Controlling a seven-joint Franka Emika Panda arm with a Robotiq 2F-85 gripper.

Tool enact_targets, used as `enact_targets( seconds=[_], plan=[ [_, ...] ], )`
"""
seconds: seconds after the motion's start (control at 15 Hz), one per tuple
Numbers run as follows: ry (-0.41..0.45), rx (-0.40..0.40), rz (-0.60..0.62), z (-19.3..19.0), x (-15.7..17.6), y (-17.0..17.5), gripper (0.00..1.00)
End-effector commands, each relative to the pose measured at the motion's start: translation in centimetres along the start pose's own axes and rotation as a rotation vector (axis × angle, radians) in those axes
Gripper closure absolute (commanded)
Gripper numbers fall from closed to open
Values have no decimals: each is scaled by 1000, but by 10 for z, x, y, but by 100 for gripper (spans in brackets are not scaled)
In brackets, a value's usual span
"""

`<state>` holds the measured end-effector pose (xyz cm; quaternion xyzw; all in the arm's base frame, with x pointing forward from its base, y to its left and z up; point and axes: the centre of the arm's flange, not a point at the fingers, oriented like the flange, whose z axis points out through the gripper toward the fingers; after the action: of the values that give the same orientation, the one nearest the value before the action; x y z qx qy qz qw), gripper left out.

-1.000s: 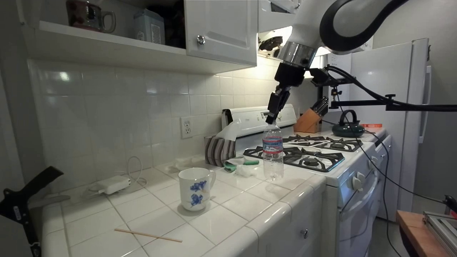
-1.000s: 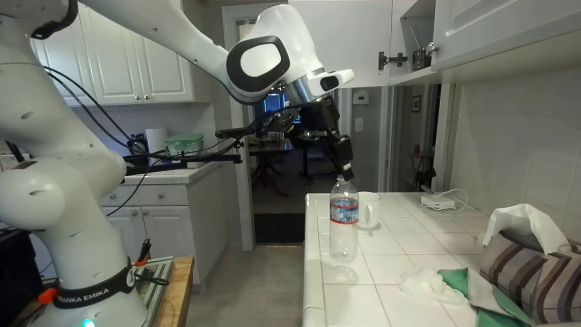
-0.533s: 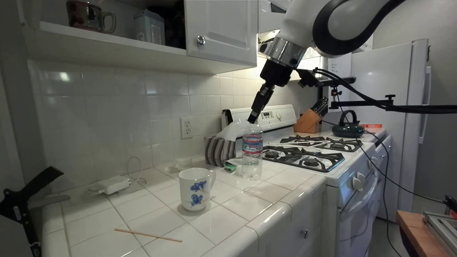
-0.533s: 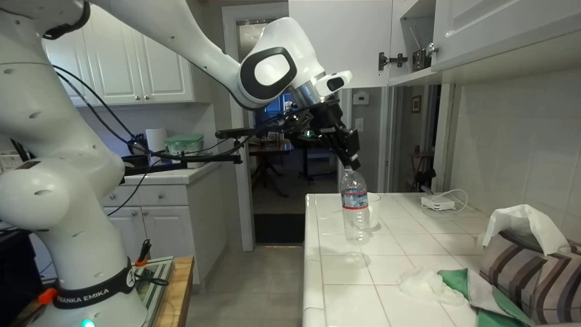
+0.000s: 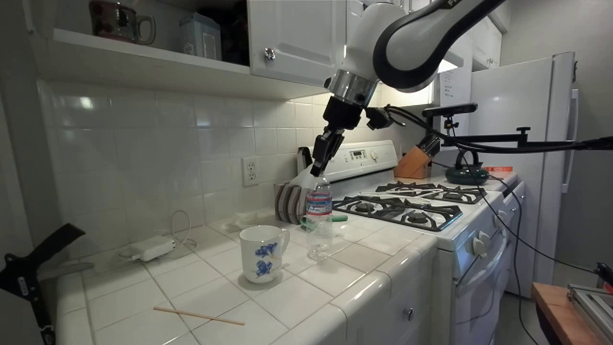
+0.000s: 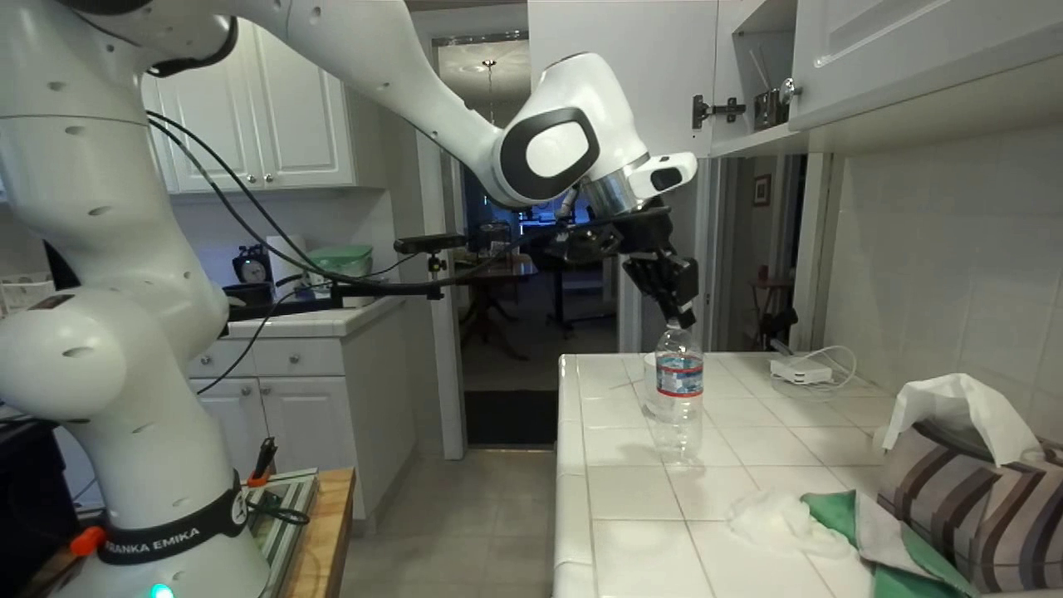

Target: Move the bottle to the left. Then, open the right door of the wall cabinet, retrieve a cup, and place it on the counter.

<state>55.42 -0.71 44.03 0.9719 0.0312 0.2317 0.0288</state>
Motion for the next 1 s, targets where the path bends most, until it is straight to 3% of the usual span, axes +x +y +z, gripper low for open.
enact_targets(
  seconds=[0.0,0.87,0.93],
  plan=[
    [-11,33,56,14,26,0,93],
    [6,19,75,24,33,2,92],
    [6,17,74,24,32,2,79]
  ],
)
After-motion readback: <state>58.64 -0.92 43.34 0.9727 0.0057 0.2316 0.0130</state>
